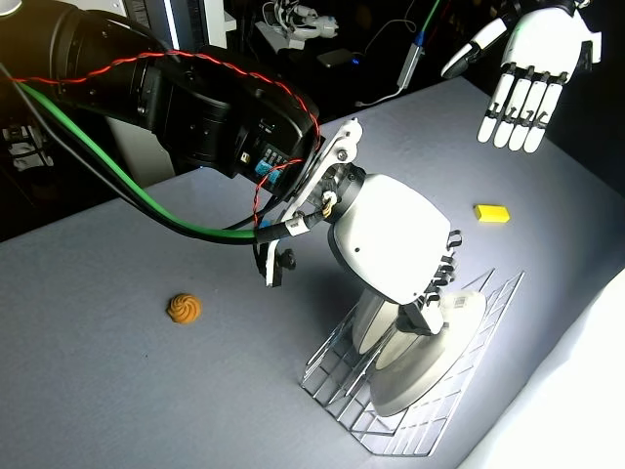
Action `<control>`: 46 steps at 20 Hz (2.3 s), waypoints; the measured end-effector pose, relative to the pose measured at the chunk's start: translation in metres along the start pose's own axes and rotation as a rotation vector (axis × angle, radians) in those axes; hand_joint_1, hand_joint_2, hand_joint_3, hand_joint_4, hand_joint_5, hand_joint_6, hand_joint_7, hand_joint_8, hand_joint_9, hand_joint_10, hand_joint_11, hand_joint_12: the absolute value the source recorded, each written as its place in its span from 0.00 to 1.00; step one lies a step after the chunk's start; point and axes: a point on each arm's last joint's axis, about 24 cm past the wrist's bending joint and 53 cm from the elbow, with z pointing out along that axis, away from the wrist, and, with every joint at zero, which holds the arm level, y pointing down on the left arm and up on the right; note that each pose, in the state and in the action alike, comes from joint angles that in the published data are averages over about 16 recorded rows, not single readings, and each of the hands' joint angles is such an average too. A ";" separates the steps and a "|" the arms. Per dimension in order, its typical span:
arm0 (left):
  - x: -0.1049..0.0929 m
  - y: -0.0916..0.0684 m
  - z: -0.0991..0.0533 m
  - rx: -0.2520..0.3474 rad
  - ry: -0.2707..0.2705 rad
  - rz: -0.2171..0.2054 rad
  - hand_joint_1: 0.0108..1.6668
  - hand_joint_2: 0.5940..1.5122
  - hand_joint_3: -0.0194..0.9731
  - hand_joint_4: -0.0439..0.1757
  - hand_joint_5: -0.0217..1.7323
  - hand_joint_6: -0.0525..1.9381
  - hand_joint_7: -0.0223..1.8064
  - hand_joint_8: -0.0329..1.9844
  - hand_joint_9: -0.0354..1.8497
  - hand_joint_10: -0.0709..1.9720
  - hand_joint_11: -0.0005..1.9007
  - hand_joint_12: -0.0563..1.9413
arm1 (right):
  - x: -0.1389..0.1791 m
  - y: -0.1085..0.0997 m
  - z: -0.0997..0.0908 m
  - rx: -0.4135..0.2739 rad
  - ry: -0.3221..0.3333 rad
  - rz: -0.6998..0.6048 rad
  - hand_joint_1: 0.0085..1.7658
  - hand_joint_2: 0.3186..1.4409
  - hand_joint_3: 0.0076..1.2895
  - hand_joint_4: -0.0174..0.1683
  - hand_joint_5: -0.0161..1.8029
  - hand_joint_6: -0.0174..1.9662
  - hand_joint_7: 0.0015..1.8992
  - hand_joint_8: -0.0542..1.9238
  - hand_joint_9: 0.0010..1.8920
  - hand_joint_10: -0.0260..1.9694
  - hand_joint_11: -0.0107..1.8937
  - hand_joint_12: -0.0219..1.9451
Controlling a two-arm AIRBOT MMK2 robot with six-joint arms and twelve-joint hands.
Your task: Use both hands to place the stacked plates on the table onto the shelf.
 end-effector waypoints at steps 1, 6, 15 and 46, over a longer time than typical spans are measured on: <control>0.000 0.000 0.000 0.000 0.000 0.000 0.01 0.45 0.03 0.23 0.02 0.04 0.02 0.01 0.03 0.04 0.01 0.02 | 0.000 0.000 0.000 0.000 0.000 0.001 0.63 0.61 0.00 0.05 0.51 0.40 0.52 0.29 0.57 0.12 0.34 0.62; 0.000 0.000 0.000 0.001 -0.001 0.000 0.01 0.45 0.03 0.23 0.02 0.04 0.02 0.01 0.03 0.04 0.01 0.02 | -0.002 0.004 0.001 -0.007 -0.004 0.004 0.62 0.61 0.01 0.05 0.51 0.44 0.52 0.31 0.56 0.14 0.34 0.63; 0.000 0.000 0.000 0.002 0.000 0.000 0.01 0.45 0.03 0.23 0.02 0.04 0.02 0.01 0.03 0.04 0.01 0.02 | -0.017 0.015 -0.001 -0.029 -0.030 0.007 0.54 0.61 0.00 0.08 0.48 0.18 0.51 0.12 0.52 0.09 0.29 0.61; -0.001 -0.003 -0.001 0.014 0.000 -0.014 0.01 0.45 0.03 0.24 0.02 0.04 0.02 0.01 0.03 0.04 0.01 0.02 | -0.077 0.061 -0.124 -0.118 -0.265 -0.237 0.48 0.59 0.00 0.09 0.48 0.03 0.50 0.04 0.48 0.03 0.22 0.57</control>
